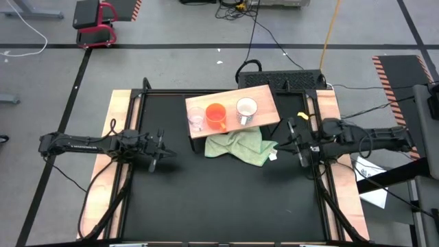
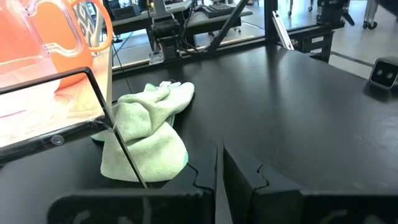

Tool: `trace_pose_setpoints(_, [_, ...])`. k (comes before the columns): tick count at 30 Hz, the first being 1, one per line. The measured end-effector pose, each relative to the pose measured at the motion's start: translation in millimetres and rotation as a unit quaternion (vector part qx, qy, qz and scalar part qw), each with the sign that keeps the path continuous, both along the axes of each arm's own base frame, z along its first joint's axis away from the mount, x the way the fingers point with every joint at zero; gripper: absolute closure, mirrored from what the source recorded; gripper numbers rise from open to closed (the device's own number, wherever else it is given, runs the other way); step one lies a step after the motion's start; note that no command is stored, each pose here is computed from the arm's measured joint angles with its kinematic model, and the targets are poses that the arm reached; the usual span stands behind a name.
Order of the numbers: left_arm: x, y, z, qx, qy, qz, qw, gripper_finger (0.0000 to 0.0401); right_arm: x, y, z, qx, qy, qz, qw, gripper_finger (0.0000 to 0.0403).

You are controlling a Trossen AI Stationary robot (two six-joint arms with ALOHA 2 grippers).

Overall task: Stack small to large cups/mugs on shelf
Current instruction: Return to Home Position

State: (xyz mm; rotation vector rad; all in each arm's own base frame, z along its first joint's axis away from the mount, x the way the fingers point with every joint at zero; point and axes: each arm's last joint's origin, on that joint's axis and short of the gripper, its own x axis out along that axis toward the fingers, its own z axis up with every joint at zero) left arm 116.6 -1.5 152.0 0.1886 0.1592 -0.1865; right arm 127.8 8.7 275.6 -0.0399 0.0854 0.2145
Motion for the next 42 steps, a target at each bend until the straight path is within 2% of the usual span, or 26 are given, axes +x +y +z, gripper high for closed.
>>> trace_pose_setpoints(5, [0, 0, 1, -0.004, -0.006, 0.001, 1.0, 0.0375, 2, 0, -19, -0.007, 0.003, 0.001, 1.0, 0.0403])
trace_pose_setpoints(13, [0, 0, 1, -0.006, -0.007, 0.001, 1.0, 0.0375, -6, 0, -29, -0.039, -0.035, 0.003, 0.999, 0.0403])
trace_pose_setpoints(18, [0, 0, 1, -0.011, -0.006, 0.002, 1.0, 0.0375, -13, 0, -32, -0.021, -0.075, 0.0, 0.997, 0.0403])
trace_pose_setpoints(30, [0, 0, 2, -0.021, -0.007, 0.003, 1.0, 0.0375, -18, 0, -71, -0.01, -0.061, 0.002, 0.998, 0.0403])
trace_pose_setpoints(42, [1, 0, 4, -0.023, -0.019, 0.007, 1.0, 0.0375, -23, 0, -89, -0.011, -0.068, 0.003, 0.998, 0.0403])
